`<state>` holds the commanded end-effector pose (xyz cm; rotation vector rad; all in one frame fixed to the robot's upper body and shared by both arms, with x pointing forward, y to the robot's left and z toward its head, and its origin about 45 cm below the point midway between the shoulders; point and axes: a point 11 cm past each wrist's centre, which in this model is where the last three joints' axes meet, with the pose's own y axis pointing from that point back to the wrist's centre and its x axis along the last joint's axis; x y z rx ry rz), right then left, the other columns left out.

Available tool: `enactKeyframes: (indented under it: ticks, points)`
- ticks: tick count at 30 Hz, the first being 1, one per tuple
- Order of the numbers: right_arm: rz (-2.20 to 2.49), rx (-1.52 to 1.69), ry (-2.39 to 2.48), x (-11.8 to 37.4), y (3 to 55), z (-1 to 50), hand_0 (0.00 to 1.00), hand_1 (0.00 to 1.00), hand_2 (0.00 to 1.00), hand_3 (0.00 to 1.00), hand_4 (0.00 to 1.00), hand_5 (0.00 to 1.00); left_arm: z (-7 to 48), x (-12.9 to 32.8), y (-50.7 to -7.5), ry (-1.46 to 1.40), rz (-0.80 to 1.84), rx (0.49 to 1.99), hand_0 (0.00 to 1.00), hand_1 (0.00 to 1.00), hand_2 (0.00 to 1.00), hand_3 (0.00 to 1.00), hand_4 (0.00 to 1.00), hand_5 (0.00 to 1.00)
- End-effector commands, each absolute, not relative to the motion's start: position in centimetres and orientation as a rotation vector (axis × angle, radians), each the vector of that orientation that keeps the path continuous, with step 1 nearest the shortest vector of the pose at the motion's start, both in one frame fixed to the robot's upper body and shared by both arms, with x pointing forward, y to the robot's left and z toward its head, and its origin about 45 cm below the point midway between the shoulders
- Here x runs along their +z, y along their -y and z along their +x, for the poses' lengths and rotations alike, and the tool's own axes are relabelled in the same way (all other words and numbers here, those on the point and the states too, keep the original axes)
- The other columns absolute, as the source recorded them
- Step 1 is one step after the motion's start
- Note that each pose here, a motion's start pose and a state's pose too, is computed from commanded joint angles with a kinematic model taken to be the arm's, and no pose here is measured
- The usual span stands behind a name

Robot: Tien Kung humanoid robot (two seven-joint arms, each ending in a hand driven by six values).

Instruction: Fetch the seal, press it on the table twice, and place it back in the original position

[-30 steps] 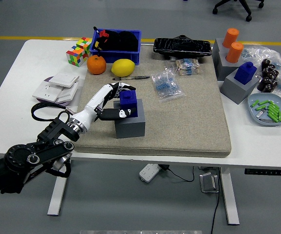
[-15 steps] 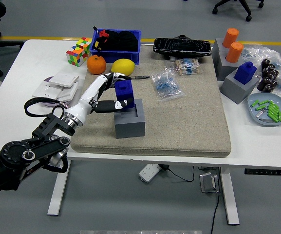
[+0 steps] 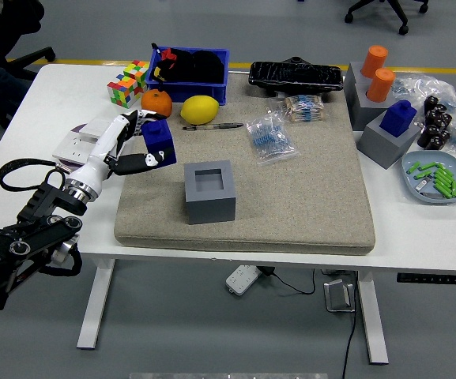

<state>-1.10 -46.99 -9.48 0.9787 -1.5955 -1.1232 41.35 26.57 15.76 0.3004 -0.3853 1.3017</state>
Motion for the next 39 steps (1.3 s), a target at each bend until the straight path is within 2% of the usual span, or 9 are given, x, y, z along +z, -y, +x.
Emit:
enactKeyframes:
  ticks: [15, 39]
  points:
    - [0.983, -1.117, 1.586, -9.4, 47.1, -1.0, 0.734, 0.684, 0.654, 0.623, 0.726, 0.519, 39.2, 11.0, -26.7, 0.285, 0.38, 1.305, 0.648, 0.522, 0.471, 0.58, 0.7, 0.002]
    - [0.981, -1.119, 1.575, -9.5, 47.0, -1.4, 0.734, 0.684, 0.654, 0.622, 0.726, 0.519, 37.9, 8.3, -27.9, 0.25, 0.447, 1.33, 0.649, 0.524, 0.472, 0.579, 0.705, 0.002]
